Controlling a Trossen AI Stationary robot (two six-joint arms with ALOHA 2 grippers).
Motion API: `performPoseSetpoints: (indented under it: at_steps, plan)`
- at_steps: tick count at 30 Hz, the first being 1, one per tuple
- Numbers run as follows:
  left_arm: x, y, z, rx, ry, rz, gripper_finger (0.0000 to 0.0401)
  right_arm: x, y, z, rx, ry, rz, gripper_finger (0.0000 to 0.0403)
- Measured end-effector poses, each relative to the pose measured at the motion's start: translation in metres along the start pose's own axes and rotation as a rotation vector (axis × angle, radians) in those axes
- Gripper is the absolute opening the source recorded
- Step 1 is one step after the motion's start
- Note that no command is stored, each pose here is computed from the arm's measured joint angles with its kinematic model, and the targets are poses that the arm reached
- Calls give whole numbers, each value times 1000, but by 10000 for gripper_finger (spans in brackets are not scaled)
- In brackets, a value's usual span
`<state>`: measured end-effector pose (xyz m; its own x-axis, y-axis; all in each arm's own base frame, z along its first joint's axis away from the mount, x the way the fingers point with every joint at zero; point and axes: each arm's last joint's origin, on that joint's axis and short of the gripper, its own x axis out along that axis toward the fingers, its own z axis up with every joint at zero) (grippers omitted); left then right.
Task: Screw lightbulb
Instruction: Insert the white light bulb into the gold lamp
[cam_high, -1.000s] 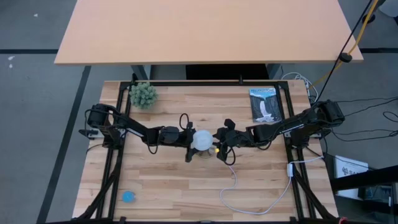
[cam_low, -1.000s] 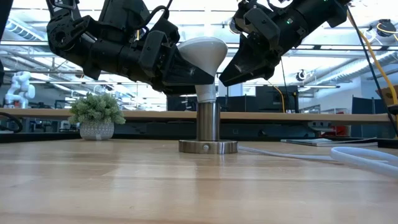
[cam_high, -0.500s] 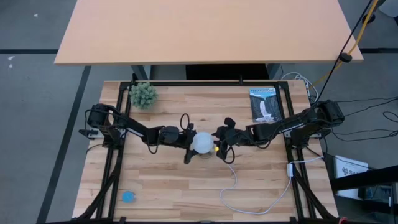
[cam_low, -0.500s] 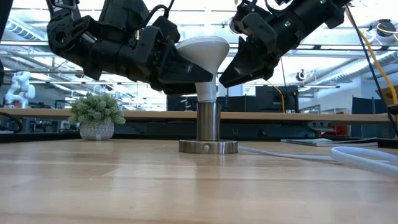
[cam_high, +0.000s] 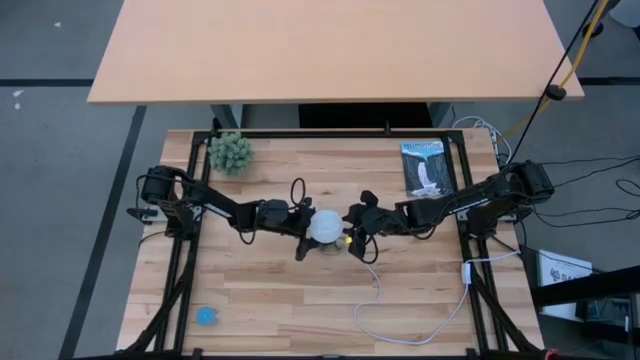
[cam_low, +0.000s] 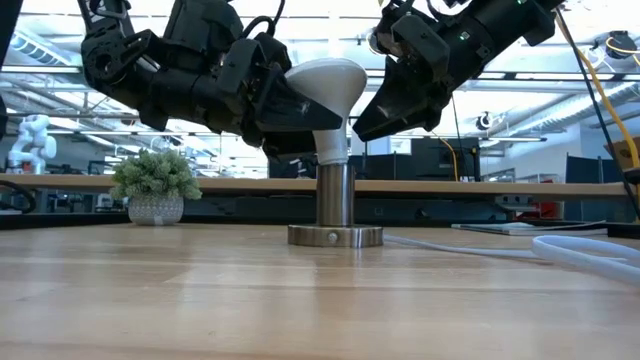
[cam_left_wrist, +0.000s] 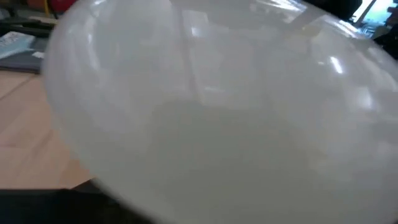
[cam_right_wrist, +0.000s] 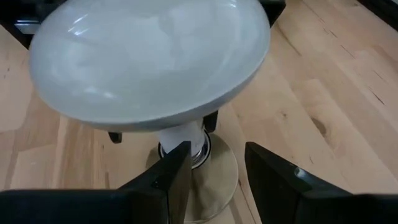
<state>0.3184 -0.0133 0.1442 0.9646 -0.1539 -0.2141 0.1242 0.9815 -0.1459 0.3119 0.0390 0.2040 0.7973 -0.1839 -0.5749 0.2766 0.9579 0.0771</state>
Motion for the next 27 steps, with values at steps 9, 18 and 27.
performPoseSetpoints:
  at_steps: [9,18,27]
  plan:
    - [9,0,6,-9,69,8,273,0,0,0,0,1,-1,141]
    - [11,1,4,-15,126,15,273,0,0,0,8,3,2,141]
    - [11,2,5,-13,126,19,273,0,-2,-7,16,72,-17,141]
